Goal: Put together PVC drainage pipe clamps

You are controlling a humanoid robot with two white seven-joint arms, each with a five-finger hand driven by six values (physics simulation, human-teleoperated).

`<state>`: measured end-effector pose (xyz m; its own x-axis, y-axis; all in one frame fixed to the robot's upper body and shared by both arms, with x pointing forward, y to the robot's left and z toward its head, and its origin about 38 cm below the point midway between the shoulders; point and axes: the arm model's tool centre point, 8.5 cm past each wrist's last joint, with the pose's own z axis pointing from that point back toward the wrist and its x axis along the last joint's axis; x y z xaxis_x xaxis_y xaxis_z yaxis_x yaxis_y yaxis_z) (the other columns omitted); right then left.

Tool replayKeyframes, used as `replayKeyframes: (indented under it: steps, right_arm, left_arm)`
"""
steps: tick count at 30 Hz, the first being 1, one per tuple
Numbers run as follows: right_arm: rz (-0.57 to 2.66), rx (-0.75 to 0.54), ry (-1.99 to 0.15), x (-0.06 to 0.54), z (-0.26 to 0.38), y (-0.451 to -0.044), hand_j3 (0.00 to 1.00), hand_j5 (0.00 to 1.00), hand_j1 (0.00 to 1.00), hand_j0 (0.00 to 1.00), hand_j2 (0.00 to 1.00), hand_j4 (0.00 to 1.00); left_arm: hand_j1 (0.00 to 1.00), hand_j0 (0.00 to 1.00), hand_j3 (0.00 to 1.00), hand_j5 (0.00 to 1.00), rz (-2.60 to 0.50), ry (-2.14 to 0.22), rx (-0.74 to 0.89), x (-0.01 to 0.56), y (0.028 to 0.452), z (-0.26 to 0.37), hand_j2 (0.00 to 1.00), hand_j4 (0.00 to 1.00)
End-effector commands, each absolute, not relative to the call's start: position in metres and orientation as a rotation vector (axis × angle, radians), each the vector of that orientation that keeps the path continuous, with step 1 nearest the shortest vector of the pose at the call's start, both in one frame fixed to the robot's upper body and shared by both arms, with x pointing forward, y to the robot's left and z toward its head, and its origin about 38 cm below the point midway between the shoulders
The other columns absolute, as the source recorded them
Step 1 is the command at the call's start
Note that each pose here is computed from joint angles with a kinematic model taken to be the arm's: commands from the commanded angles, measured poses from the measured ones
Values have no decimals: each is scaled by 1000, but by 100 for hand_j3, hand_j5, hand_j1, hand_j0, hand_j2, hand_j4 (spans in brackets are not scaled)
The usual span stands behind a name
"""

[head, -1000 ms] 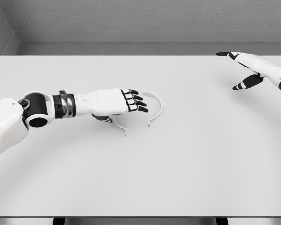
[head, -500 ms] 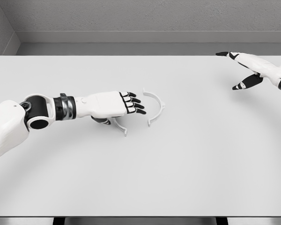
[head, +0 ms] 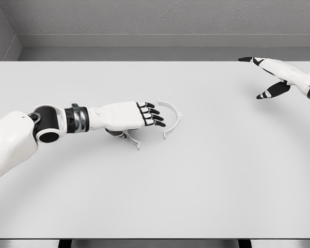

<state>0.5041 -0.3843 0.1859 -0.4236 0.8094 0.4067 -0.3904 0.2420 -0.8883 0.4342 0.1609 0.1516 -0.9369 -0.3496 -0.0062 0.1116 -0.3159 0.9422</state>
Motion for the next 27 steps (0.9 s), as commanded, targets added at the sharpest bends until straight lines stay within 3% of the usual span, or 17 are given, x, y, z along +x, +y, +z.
replayKeyframes:
  steps: [1,27]
  right_arm:
    - [1414,-417,-1457,504,187,-385,100,100,100,100,100,100]
    - [1417,-417,-1458,504,186,-384,100,100,100,100,100,100]
  left_arm:
    - [100,100,100,100,-2312,-1641,300,434,160,152,100,100]
    - [100,100,100,100,-2318,-1638,315,438,157,152,100,100]
